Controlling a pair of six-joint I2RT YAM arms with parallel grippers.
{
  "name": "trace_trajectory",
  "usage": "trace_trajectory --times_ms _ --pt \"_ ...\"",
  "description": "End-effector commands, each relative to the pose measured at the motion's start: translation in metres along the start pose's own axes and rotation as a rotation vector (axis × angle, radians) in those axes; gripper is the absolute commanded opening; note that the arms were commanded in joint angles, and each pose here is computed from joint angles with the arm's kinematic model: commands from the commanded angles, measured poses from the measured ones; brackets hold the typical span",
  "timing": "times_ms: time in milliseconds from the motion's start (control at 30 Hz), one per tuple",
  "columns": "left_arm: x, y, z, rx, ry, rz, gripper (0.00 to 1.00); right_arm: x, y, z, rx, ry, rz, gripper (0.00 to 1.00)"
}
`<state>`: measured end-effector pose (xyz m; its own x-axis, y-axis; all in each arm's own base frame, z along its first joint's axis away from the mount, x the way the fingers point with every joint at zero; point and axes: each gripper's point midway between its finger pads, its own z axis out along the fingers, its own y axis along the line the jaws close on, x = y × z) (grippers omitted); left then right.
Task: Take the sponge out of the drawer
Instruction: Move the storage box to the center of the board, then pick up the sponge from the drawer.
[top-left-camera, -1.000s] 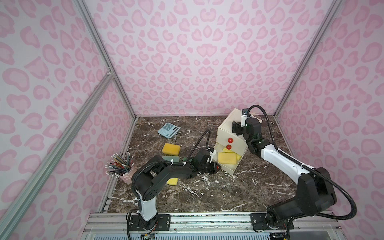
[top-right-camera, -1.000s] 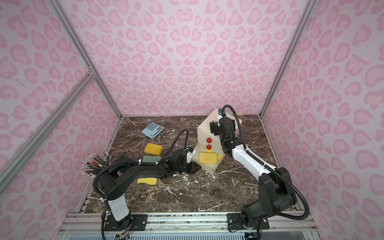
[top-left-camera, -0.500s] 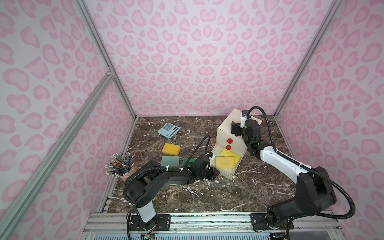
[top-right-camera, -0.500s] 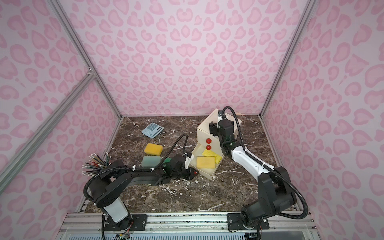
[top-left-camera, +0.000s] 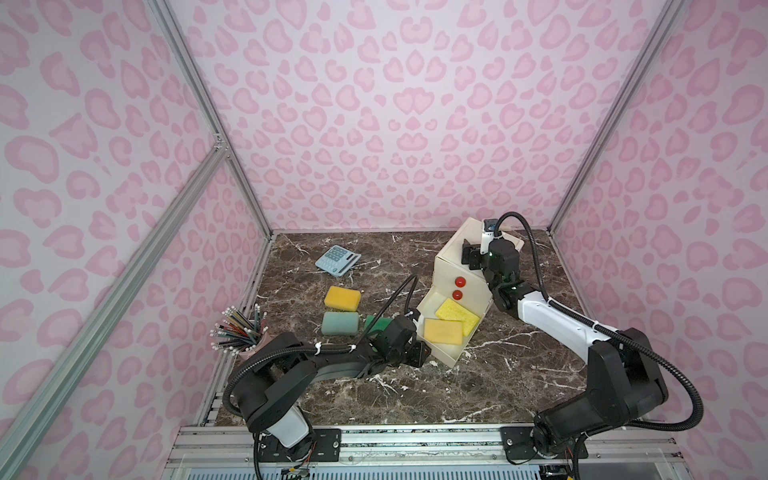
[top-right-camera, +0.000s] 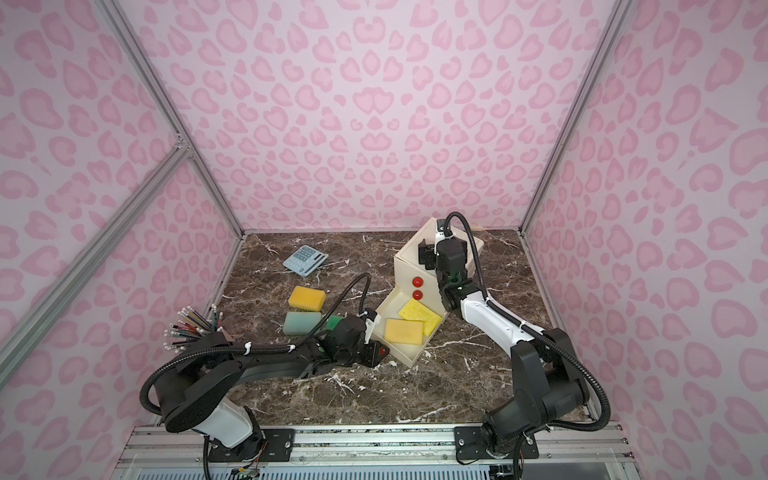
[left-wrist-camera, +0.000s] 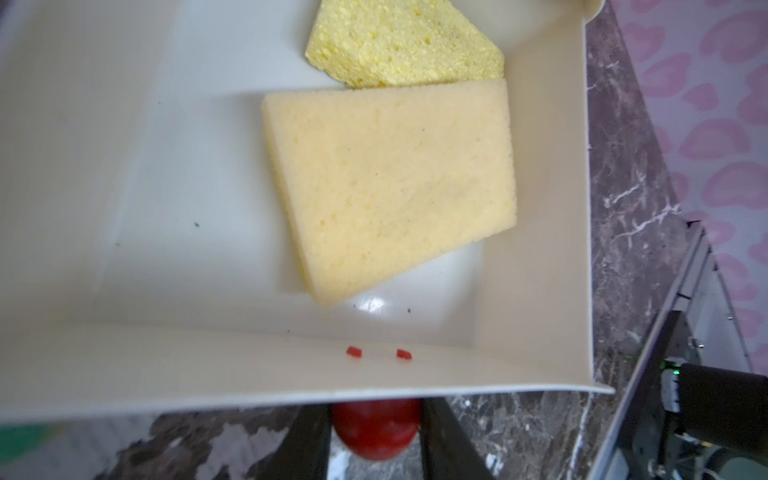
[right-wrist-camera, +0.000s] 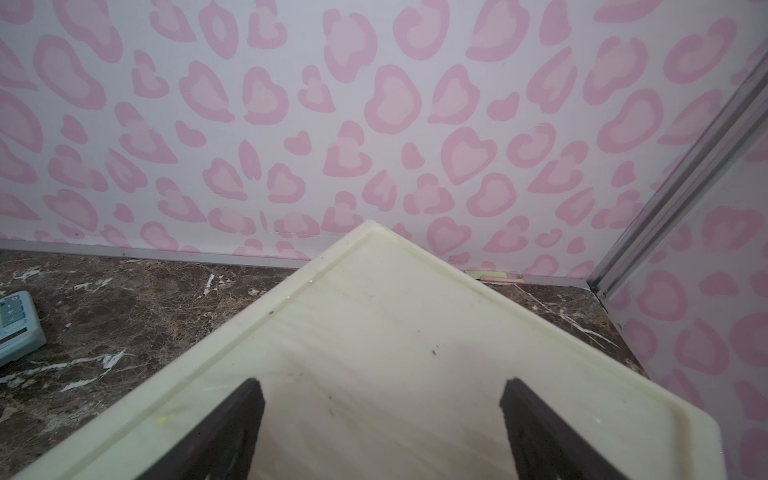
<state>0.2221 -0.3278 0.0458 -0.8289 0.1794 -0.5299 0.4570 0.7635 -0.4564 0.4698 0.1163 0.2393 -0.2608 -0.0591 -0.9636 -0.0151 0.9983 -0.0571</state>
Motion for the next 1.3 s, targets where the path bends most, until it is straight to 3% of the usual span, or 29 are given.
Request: trace_trajectory --times_ms 0,67,200,267,567,733,900,1067,1267 --pt "0.011 0.008 -0.005 -0.078 0.053 0.063 0.49 0.06 -0.004 0.001 0.016 0.207 -0.085 0.91" --pt "0.011 0.0 -0.007 -0.078 0.059 0.091 0.56 0.062 -0.004 0.002 0.016 0.21 -0.087 0.91" --pt "0.013 -0.008 -0.011 -0.107 0.078 0.129 0.81 0.065 -0.004 0.005 0.012 0.219 -0.089 0.91" --pt "0.013 -0.013 -0.018 -0.111 0.07 0.148 0.84 0.065 -0.003 0.006 0.01 0.219 -0.093 0.91" --pt "-0.041 -0.04 -0.065 -0.193 -0.046 0.304 0.86 0.065 -0.007 0.006 0.018 0.217 -0.098 0.91" --pt "-0.07 -0.033 -0.044 -0.297 -0.009 0.369 0.85 0.067 -0.007 0.007 0.015 0.222 -0.096 0.91" --pt "-0.078 -0.016 -0.013 -0.206 0.066 0.253 0.79 0.067 -0.009 0.006 0.018 0.223 -0.1 0.9" --pt "-0.084 -0.021 0.003 -0.095 0.102 0.199 0.77 0.07 -0.012 0.008 0.019 0.228 -0.095 0.9" --pt "-0.083 -0.017 0.018 -0.112 0.134 0.185 0.74 0.076 -0.011 0.012 0.016 0.245 -0.099 0.9"
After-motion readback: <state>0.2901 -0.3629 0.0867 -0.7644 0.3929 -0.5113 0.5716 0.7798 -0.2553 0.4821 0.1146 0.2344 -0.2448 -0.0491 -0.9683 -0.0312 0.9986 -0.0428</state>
